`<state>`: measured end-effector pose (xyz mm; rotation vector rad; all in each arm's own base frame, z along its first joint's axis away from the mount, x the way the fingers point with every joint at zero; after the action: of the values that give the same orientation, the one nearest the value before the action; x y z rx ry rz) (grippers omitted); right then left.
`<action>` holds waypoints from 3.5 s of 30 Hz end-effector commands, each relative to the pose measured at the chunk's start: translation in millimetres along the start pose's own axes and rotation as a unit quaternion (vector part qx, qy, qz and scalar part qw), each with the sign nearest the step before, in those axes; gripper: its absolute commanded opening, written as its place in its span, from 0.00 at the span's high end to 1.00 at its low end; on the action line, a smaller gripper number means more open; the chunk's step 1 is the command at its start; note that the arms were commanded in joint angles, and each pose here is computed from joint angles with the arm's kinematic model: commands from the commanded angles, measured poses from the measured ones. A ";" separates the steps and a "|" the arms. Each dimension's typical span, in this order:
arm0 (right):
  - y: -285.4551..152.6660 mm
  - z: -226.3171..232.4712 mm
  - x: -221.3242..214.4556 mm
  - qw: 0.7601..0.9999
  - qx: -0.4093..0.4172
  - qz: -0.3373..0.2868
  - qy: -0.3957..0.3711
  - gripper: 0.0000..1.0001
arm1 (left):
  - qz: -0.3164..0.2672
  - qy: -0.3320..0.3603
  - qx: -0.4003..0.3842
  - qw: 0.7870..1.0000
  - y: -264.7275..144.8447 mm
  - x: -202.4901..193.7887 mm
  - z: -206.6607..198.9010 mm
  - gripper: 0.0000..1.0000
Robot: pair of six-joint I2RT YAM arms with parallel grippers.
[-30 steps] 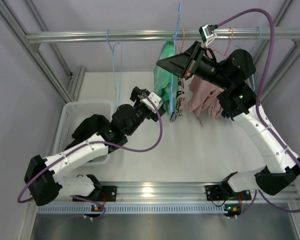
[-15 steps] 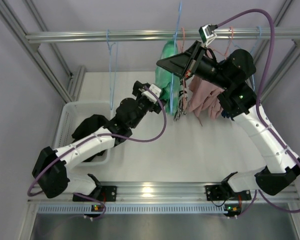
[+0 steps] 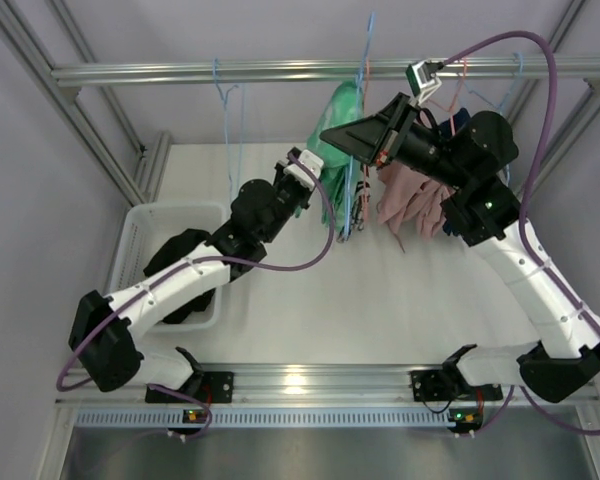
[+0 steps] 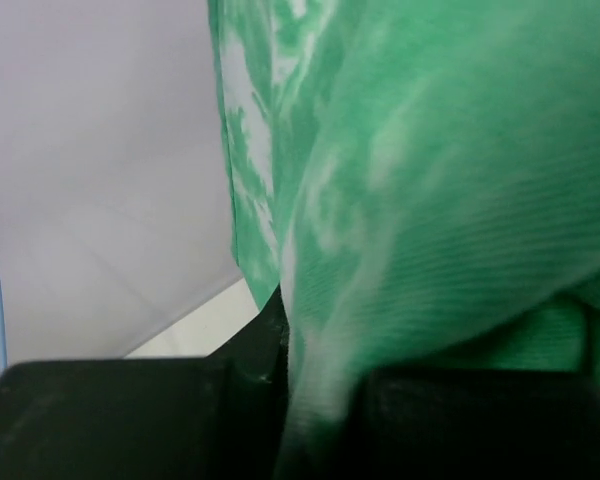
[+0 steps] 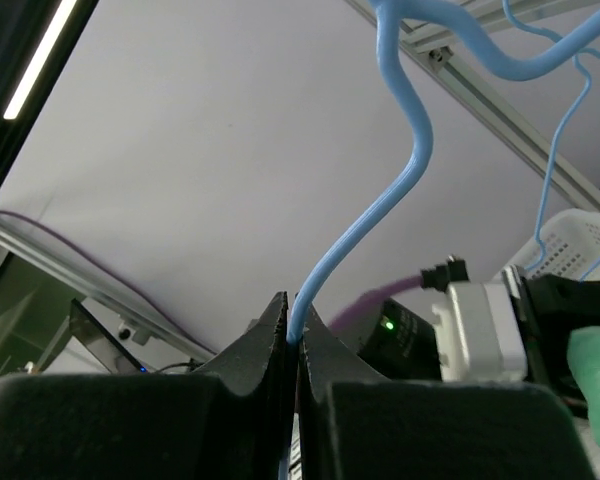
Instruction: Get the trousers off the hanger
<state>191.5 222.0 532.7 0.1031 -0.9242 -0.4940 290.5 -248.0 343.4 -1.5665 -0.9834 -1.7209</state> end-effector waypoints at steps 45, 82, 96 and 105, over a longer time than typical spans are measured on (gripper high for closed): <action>-12.6 -62.4 -70.1 0.988 -0.034 0.064 -0.136 1.00 | -0.472 0.019 0.144 0.870 -218.8 397.6 90.8 1.00; -25.0 -50.5 -66.0 0.983 -0.034 0.070 -0.168 1.00 | 0.057 0.070 0.448 0.889 -217.7 -15.6 186.9 1.00; -18.7 -42.6 -64.4 0.984 -0.053 0.090 -0.141 1.00 | 0.261 -0.055 0.357 0.895 -262.4 -29.3 150.6 0.08; 13.7 -50.7 -59.4 0.991 -0.062 0.077 -0.091 1.00 | 0.153 -0.086 0.342 0.923 -259.4 71.3 137.7 0.01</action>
<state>207.1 245.3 438.8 -0.1817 -1.0640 -0.3841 150.3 15.1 351.0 -1.2795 -1.0922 -0.8479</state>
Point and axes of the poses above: each gripper's point midway between its finger pads, its own y axis out along the fingers, its own z axis along the line the jaws close on, x = y × z, the point moved 9 cm from there along -y, back along the fingers, and after that the axes turned 15 degrees about -y, right-handed, at the moved point
